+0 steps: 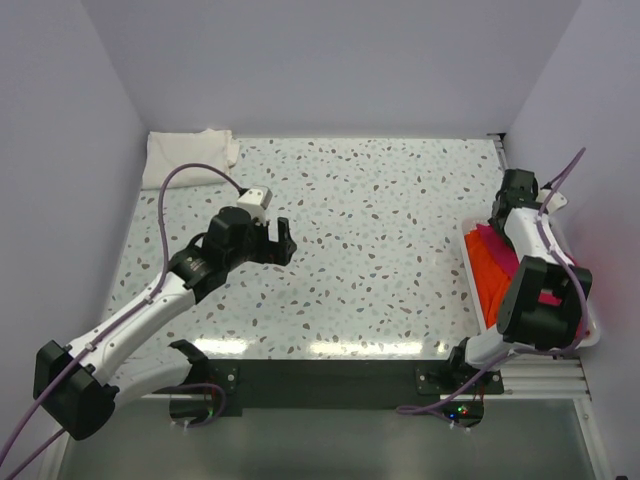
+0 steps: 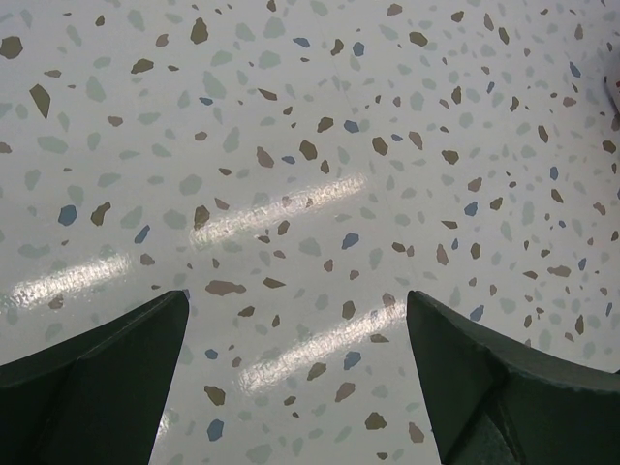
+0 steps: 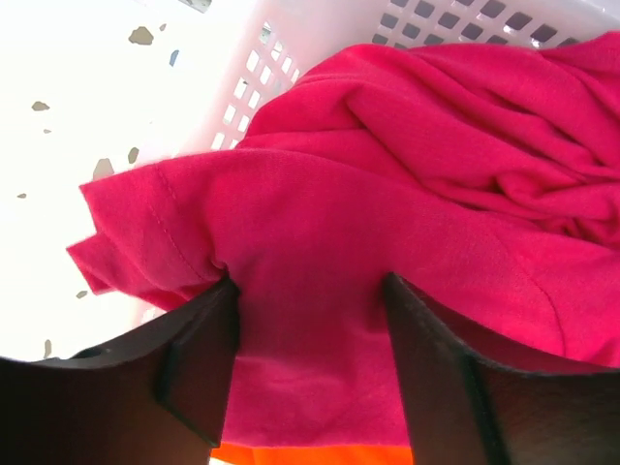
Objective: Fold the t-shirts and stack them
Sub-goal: Grab the tshirt from the pile
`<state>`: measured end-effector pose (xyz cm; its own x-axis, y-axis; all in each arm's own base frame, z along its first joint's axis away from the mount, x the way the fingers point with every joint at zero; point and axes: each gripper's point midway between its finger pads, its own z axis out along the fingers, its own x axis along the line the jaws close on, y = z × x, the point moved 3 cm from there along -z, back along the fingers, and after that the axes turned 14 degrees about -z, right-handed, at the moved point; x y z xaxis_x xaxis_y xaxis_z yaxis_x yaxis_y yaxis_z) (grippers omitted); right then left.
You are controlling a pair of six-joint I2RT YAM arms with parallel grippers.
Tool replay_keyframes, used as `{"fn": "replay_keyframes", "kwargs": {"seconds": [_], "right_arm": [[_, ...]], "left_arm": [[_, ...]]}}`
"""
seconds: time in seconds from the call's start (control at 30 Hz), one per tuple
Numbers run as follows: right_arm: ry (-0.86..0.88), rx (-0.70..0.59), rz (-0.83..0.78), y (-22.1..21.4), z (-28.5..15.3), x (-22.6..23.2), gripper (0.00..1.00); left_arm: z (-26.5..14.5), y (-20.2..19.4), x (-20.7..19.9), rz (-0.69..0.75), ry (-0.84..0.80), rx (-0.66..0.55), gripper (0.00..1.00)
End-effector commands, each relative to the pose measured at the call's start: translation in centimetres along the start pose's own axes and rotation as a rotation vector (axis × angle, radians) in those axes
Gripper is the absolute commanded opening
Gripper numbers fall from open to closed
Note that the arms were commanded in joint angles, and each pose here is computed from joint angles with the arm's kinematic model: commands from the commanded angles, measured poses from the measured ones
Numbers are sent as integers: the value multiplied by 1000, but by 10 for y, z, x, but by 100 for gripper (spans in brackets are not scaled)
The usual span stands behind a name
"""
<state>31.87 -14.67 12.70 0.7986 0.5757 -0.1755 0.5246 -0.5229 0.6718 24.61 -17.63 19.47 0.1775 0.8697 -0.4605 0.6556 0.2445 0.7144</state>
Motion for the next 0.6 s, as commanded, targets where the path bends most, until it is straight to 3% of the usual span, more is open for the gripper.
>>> {"fn": "replay_keyframes", "kwargs": {"seconds": [0.0, 0.1, 0.3, 0.57], "right_arm": [[26, -73, 74, 17, -13, -3, 53], [36, -86, 78, 20, -21, -6, 30], [68, -122, 68, 36, -48, -15, 7], [138, -228, 72, 68, -97, -31, 0]], "left_arm": [[-1, 8, -8, -19, -22, -17, 100], [-1, 8, -7, -16, -18, -17, 100], [-1, 12, -9, -10, -14, -23, 100], [-4, 18, -11, -4, -20, -39, 100]]}}
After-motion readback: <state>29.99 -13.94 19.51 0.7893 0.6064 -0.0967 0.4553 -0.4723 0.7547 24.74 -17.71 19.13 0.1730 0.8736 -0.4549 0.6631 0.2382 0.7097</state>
